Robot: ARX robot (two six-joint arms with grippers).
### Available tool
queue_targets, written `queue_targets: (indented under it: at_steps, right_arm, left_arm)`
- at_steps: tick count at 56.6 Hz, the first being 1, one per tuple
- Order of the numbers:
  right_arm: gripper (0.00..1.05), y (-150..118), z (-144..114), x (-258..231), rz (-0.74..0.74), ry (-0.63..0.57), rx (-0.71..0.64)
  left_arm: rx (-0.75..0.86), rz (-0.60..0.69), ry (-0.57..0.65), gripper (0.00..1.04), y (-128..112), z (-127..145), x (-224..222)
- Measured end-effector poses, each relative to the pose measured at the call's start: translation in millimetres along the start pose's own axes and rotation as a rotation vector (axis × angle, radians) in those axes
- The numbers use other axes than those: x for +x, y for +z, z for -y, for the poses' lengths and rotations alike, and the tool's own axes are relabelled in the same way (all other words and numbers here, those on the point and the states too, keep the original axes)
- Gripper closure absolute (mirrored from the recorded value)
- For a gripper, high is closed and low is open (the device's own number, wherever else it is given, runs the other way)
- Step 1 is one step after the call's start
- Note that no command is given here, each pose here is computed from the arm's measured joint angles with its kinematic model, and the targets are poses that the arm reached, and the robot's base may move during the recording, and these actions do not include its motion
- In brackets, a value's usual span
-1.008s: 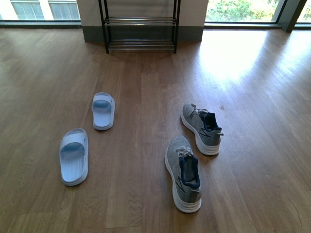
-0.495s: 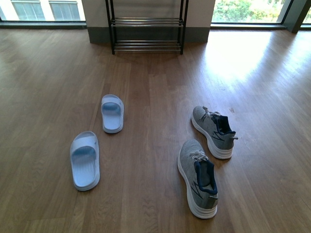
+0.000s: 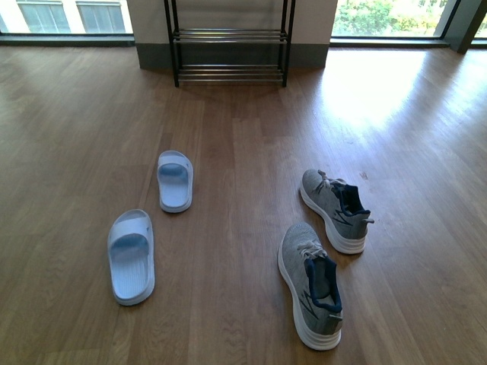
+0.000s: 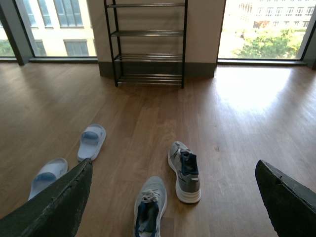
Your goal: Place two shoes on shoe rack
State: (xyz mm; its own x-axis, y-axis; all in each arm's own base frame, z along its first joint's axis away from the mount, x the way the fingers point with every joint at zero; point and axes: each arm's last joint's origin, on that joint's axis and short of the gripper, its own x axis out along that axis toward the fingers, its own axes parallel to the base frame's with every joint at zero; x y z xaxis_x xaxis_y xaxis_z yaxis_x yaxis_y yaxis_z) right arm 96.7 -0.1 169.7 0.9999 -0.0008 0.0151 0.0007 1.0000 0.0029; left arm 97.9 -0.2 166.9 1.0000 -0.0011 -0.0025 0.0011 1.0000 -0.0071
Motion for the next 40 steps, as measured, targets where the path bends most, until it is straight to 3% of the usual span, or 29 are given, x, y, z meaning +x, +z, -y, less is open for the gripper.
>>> queue_targets:
  at_steps: [40]
  right_arm:
    - [0.09,0.0,0.0,0.0,0.000,0.001,0.000]
  left_arm:
    - [0.000,0.000,0.002,0.09,0.0,-0.1,0.0]
